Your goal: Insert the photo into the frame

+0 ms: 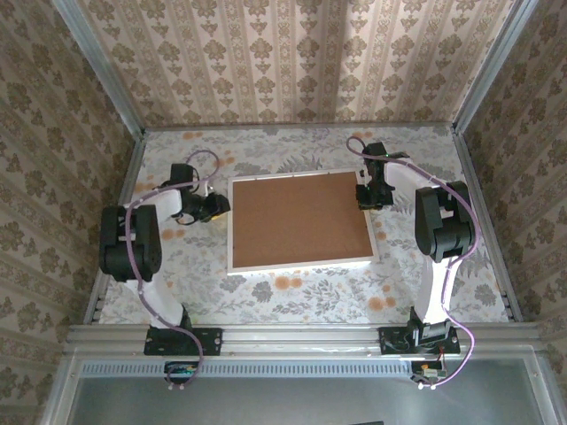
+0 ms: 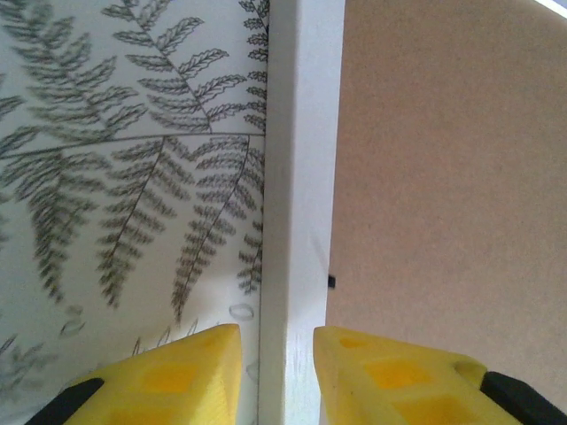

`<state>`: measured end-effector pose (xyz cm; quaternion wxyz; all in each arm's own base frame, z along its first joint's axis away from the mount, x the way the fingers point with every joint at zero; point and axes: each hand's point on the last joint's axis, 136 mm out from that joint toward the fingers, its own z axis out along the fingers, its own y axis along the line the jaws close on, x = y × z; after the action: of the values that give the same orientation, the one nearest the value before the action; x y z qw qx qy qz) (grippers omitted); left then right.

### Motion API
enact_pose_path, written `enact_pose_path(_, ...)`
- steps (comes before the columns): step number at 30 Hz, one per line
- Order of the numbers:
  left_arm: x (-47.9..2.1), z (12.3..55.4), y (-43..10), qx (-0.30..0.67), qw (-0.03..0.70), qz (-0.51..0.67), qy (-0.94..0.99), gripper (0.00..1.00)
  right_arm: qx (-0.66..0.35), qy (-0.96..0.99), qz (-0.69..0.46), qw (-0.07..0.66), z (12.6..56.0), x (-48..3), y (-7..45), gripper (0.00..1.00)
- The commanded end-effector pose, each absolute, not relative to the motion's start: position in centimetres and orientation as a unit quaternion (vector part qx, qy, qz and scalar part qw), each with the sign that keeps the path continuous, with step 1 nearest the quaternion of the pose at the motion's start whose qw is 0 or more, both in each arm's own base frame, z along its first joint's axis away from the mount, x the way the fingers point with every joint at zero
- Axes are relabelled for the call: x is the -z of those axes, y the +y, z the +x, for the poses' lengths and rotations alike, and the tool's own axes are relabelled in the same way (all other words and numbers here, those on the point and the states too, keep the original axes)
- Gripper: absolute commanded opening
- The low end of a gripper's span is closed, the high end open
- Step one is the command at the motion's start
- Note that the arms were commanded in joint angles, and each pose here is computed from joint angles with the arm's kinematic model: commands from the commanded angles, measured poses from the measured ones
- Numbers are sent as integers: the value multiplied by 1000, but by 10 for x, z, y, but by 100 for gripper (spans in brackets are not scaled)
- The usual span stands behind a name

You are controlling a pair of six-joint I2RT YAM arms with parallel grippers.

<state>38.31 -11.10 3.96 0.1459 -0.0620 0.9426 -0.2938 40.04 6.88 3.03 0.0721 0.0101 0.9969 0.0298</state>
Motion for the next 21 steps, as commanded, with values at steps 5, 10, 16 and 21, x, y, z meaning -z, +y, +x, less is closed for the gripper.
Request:
enact_pose_path(5, -47, 404, -118, 321, 157, -42, 933, 36, -52, 998, -1, 32, 380, -20, 82, 15)
enact_pose_path(10, -41, 400, -122, 331, 147, -42, 931, 35, -52, 998, -2, 33, 380, -20, 83, 15)
enact_pose_path(16, -36, 394, -120, 323, 135, -46, 935, 32, -51, 998, -2, 32, 380, -19, 83, 15)
enact_pose_path(21, -29, 393, -119, 321, 127, -47, 938, 31, -52, 998, -1, 34, 380, -20, 82, 14)
